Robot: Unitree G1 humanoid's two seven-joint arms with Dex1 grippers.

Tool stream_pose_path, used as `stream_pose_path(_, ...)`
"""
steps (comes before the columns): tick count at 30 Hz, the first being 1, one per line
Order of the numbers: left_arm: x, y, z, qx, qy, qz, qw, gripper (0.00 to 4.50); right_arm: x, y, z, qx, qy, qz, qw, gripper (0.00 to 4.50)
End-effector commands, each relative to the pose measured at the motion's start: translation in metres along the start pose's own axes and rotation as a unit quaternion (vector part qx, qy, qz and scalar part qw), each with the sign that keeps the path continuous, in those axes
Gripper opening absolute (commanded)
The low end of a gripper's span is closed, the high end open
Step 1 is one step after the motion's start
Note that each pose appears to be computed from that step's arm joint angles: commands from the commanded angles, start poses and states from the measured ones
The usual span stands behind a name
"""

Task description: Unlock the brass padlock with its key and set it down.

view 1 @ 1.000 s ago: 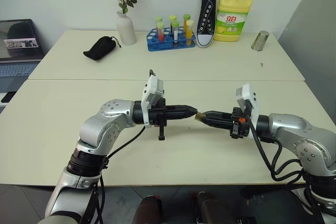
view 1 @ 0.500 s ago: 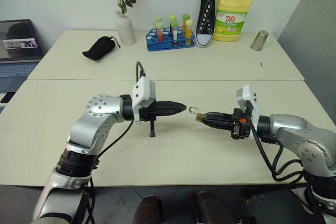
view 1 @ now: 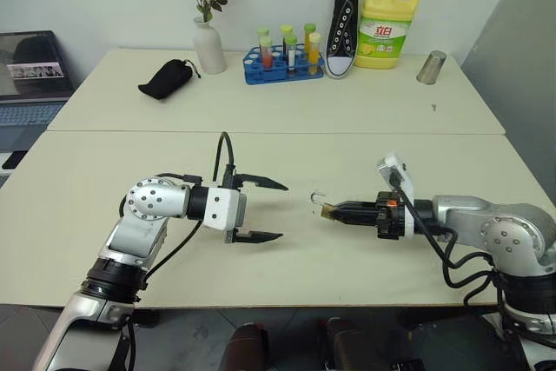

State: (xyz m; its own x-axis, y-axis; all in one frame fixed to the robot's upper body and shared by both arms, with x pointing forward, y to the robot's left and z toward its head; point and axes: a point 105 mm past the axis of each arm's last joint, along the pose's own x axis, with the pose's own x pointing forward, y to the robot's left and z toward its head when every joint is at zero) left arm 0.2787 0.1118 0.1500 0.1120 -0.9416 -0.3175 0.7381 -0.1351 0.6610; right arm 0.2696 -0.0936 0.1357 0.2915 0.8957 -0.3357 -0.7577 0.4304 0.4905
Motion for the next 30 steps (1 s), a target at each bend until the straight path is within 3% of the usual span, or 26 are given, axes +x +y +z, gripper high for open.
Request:
stream_pose_path(1, 0.007, -0.002, 0.018, 0.038, -0.035, -0.008, 0.999, 4.5, 0.005, -0.003, 0.002, 0.031, 0.009, 0.0, 0.999, 0.15)
stream_pose_path(17, 0.011, -0.024, 0.005, 0.041, -0.009, -0.033, 0.999, 4.5, 0.012, -0.034, -0.02, 0.067, 0.099, -0.041, 0.992, 0.15)
stream_pose_path(24, 0.015, -0.025, 0.002, 0.036, -0.01, -0.026, 0.999, 4.5, 0.007, -0.047, -0.02, 0.065, 0.108, -0.07, 0.99, 2.59)
stream_pose_path(28, 0.018, -0.02, 0.002, -0.051, -0.023, -0.005, 0.998, 4.5, -0.006, -0.05, -0.017, 0.058, 0.102, -0.081, 0.99, 4.13)
stream_pose_path(30, 0.02, -0.02, 0.006, -0.072, -0.031, -0.009, 0.997, 4.5, -0.014, -0.05, -0.019, 0.053, 0.103, -0.088, 0.989, 4.47)
